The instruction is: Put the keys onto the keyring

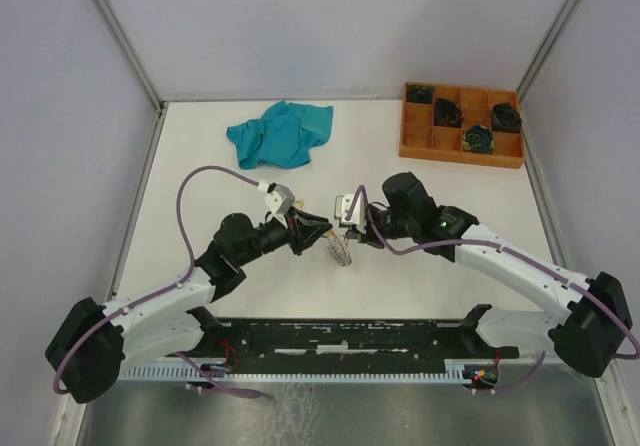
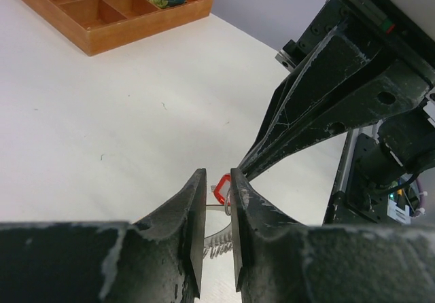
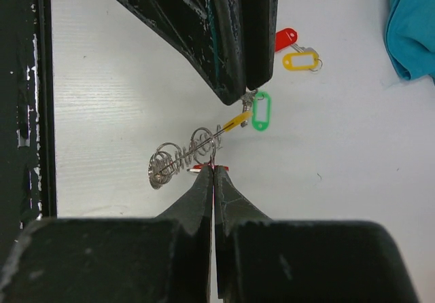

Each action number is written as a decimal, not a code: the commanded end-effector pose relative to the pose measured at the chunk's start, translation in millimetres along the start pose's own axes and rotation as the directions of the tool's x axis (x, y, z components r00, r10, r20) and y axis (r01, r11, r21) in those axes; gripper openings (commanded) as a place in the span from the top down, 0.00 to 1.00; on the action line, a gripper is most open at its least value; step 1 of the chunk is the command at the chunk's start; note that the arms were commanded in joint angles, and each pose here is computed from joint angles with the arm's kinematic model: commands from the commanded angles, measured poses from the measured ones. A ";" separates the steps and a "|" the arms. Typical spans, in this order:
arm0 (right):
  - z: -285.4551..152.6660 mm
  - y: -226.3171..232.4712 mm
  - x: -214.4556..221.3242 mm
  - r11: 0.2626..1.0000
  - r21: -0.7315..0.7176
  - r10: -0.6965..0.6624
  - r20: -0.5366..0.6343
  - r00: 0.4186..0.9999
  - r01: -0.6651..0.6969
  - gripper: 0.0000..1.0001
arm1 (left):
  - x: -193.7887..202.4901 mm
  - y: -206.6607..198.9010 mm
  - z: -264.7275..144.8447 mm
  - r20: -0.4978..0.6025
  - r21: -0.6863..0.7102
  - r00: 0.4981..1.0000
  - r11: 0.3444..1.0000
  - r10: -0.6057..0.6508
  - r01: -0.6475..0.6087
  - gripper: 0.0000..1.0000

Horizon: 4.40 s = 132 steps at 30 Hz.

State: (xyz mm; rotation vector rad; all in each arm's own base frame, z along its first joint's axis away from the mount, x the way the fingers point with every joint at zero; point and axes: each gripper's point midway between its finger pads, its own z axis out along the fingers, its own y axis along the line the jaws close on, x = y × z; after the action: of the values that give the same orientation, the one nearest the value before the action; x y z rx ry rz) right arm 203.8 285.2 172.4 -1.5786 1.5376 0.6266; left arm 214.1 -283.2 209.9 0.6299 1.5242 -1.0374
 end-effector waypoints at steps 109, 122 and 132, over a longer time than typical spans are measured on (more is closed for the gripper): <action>-15.7 -8.0 -4.4 0.990 0.129 0.056 0.052 0.997 -0.063 0.47 | -2.3 14.9 20.2 -0.139 0.040 0.990 0.999 -0.026 0.032 0.97; -13.1 -23.7 -21.0 0.766 0.214 0.580 0.176 0.795 -0.606 0.47 | 0.7 20.6 24.0 -0.139 -0.006 0.985 0.995 -0.098 0.098 0.97; -4.6 -26.5 -23.8 0.597 0.212 0.749 0.197 0.633 -0.773 0.53 | 0.4 18.6 25.0 -0.127 0.003 0.985 0.993 -0.120 0.121 0.97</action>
State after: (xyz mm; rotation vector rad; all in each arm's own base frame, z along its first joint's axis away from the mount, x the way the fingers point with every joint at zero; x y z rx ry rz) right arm 215.1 279.1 173.6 -0.7538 2.1113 0.7941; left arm 233.9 -290.7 176.0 0.6714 1.7791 -1.0805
